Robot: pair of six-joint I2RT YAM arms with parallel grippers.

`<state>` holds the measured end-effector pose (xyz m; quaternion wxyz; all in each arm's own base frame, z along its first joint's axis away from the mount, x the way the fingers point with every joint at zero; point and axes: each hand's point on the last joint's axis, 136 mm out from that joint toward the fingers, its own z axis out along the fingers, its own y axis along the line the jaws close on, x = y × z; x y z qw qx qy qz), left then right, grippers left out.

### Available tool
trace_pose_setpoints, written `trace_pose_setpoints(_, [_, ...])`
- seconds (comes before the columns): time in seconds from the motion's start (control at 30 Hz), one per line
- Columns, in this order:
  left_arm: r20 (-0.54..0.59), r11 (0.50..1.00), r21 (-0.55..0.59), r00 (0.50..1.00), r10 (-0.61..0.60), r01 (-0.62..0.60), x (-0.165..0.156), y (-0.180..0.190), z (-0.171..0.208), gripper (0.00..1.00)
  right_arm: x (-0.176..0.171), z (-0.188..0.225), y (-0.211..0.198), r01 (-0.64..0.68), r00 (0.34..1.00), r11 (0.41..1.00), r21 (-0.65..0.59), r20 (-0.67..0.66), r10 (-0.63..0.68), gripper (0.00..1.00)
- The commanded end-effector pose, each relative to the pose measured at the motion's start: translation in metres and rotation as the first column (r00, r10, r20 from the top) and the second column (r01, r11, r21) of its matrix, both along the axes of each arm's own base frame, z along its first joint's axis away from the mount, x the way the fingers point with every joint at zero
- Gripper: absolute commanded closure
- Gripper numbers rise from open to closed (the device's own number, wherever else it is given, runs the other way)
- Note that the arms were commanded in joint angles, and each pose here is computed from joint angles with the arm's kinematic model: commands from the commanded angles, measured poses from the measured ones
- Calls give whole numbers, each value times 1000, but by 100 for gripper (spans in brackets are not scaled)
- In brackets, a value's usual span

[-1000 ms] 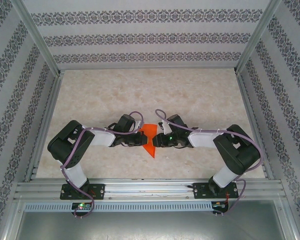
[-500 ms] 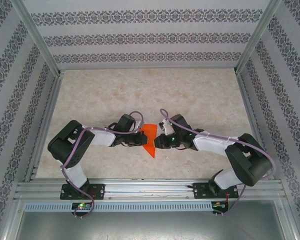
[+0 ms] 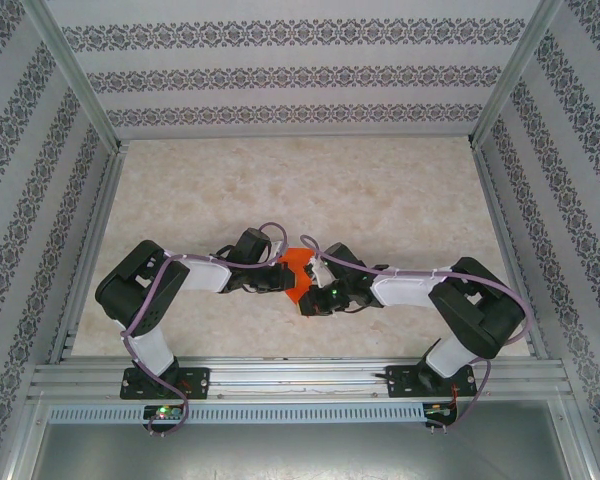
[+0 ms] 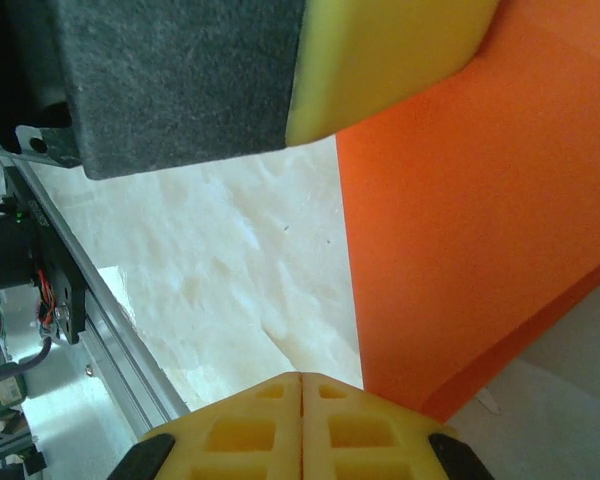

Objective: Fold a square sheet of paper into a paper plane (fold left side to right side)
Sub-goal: Third fold the triangle at the center of the table.

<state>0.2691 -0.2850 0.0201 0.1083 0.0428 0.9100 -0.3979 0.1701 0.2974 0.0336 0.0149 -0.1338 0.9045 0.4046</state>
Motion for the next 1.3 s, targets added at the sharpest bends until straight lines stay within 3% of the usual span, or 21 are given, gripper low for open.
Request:
trace_pose_setpoints(0.0, [-40, 997, 79, 999, -1, 4, -9, 9, -19, 98, 10, 4, 6, 12, 1000, 1000, 7, 24, -12, 93])
trace_pose_setpoints(1.27, [-45, 997, 80, 999, -9, 12, -9, 7, -19, 98, 4, -26, -10, 37, 998, 995, -88, -42, -41, 94])
